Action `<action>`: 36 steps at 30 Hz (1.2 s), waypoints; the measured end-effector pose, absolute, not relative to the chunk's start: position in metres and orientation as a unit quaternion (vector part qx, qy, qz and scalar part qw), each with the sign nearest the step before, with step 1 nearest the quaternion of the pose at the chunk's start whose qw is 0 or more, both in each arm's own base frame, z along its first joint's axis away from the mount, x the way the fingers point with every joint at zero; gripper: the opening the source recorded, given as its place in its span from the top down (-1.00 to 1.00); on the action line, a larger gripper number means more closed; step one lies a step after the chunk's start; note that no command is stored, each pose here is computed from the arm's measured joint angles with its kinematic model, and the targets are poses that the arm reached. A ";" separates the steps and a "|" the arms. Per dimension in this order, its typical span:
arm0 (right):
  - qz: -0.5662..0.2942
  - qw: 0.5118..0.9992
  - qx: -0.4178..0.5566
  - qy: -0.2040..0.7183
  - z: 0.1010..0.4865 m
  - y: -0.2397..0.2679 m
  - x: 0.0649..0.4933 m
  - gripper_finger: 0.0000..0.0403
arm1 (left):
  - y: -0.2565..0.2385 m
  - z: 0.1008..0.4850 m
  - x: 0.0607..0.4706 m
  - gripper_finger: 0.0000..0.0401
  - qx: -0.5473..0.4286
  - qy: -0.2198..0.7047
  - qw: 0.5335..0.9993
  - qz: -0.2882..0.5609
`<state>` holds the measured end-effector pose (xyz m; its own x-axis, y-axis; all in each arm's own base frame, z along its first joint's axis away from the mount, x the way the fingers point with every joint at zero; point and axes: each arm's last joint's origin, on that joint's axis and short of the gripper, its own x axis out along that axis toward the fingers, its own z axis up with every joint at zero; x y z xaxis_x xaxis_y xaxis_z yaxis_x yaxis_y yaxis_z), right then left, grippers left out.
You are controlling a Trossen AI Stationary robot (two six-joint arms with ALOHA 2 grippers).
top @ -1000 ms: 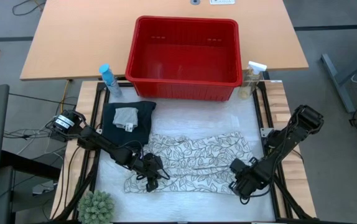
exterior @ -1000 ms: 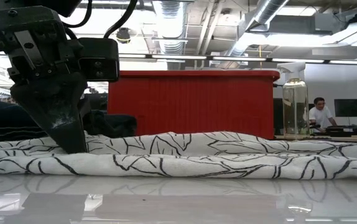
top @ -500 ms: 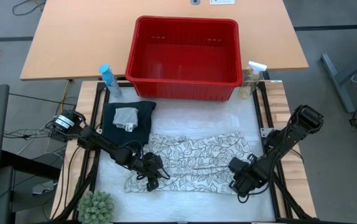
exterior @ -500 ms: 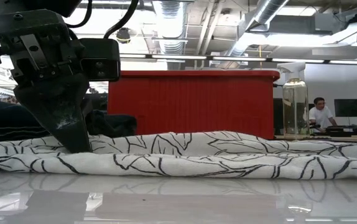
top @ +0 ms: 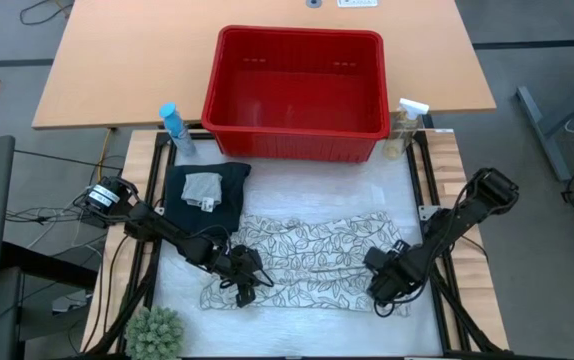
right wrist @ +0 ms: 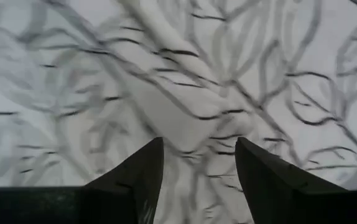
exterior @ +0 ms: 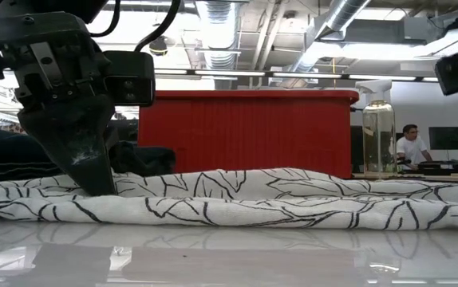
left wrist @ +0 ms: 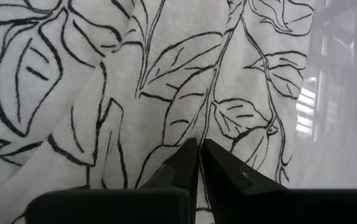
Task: Fold Laundry from Bin
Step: Fold the white patterned shirt
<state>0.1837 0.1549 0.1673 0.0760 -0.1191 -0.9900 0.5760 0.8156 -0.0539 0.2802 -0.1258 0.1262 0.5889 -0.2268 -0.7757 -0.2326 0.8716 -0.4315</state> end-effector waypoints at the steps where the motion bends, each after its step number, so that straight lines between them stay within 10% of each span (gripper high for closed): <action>1: -0.249 0.708 0.178 0.636 0.166 0.154 0.182 -0.09 | -0.126 0.126 0.280 0.91 -0.255 0.454 0.854 0.002; 8: -0.242 0.695 0.180 0.653 0.158 0.149 0.180 0.00 | -0.126 0.126 0.280 0.91 -0.257 0.454 0.853 0.003; 16: -0.236 0.694 0.183 0.655 0.159 0.150 0.181 0.90 | -0.126 0.126 0.280 0.91 -0.258 0.454 0.853 0.003; 36: -0.308 0.721 0.208 0.585 0.192 0.164 0.185 0.75 | -0.123 0.150 0.304 0.91 -0.375 0.436 0.814 -0.077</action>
<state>0.1850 0.1643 0.1916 0.1258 -0.2000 -0.9717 0.6871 0.7241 -0.0601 0.3044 -0.1233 0.1498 0.6072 -0.4522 -0.6533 -0.2025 0.7071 -0.6776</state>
